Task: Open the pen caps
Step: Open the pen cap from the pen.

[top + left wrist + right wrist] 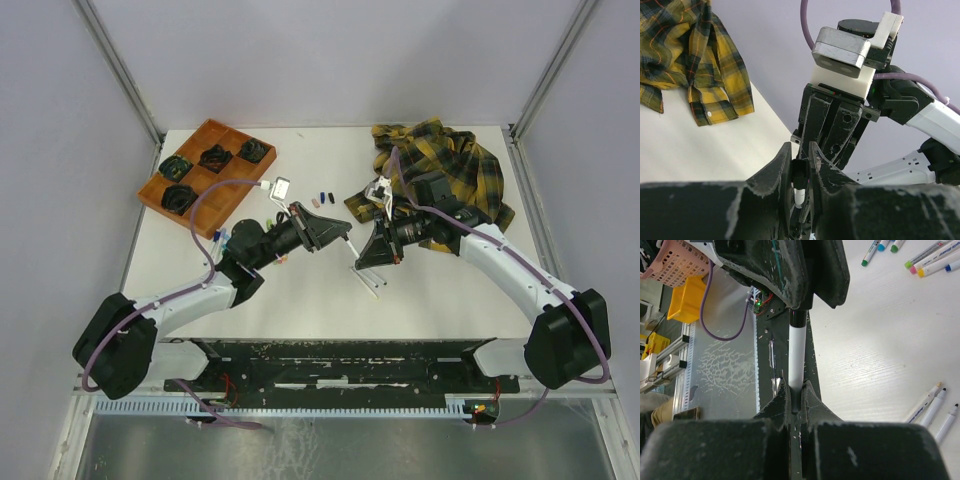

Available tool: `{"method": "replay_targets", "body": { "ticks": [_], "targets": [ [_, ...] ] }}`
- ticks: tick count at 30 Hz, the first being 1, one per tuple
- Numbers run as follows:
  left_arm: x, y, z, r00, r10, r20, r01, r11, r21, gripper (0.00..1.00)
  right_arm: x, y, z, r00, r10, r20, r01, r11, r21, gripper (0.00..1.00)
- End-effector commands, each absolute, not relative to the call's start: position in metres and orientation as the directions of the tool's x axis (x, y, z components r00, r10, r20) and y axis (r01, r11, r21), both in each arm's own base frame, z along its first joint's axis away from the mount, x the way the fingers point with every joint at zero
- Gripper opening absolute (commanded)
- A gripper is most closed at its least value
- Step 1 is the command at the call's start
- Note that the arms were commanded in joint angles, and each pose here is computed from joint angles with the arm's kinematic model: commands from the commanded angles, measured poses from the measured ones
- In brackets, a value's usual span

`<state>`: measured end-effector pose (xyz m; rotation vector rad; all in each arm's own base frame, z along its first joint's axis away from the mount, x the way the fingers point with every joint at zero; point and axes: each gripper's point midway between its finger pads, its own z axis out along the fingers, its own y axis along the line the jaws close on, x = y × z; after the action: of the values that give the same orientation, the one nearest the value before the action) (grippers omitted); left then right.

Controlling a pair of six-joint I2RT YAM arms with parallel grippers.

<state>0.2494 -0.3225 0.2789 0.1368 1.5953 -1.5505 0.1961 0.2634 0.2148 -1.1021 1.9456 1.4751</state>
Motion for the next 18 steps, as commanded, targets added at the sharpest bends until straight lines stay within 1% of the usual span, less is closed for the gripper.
{"method": "replay_targets", "body": {
  "ticks": [1,2,6,8,10,13,17,18],
  "targets": [
    [0.246,-0.326,0.301,-0.603,-0.49,-0.63,0.655,0.148,-0.741,0.03,0.201,0.27,0.235,-0.516,-0.295,-0.804,-0.849,0.053,0.526,0.01],
    [0.246,-0.325,0.3,-0.598,-0.49,-0.634,0.657,0.153,-0.738,0.03,0.201,0.27,0.235,-0.519,-0.295,-0.802,-0.847,0.054,0.528,0.05],
    [0.248,-0.322,0.297,-0.573,-0.502,-0.648,0.665,0.177,-0.726,0.03,0.202,0.274,0.238,-0.56,-0.271,-0.782,-0.82,0.051,0.57,0.27],
    [0.249,-0.321,0.297,-0.566,-0.513,-0.645,0.667,0.175,-0.724,0.03,0.204,0.276,0.24,-0.582,-0.252,-0.773,-0.805,0.051,0.591,0.34],
    [0.247,-0.32,0.298,-0.564,-0.524,-0.638,0.672,0.159,-0.724,0.03,0.206,0.278,0.24,-0.598,-0.237,-0.766,-0.795,0.054,0.604,0.36],
    [0.247,-0.321,0.296,-0.57,-0.527,-0.631,0.67,0.147,-0.728,0.03,0.208,0.28,0.24,-0.615,-0.22,-0.757,-0.783,0.061,0.619,0.37],
    [0.246,-0.323,0.293,-0.578,-0.522,-0.627,0.67,0.134,-0.73,0.03,0.213,0.281,0.236,-0.627,-0.21,-0.751,-0.776,0.085,0.625,0.36],
    [0.246,-0.324,0.293,-0.579,-0.521,-0.627,0.671,0.132,-0.73,0.03,0.213,0.281,0.236,-0.627,-0.208,-0.751,-0.777,0.09,0.623,0.34]
  ]
}}
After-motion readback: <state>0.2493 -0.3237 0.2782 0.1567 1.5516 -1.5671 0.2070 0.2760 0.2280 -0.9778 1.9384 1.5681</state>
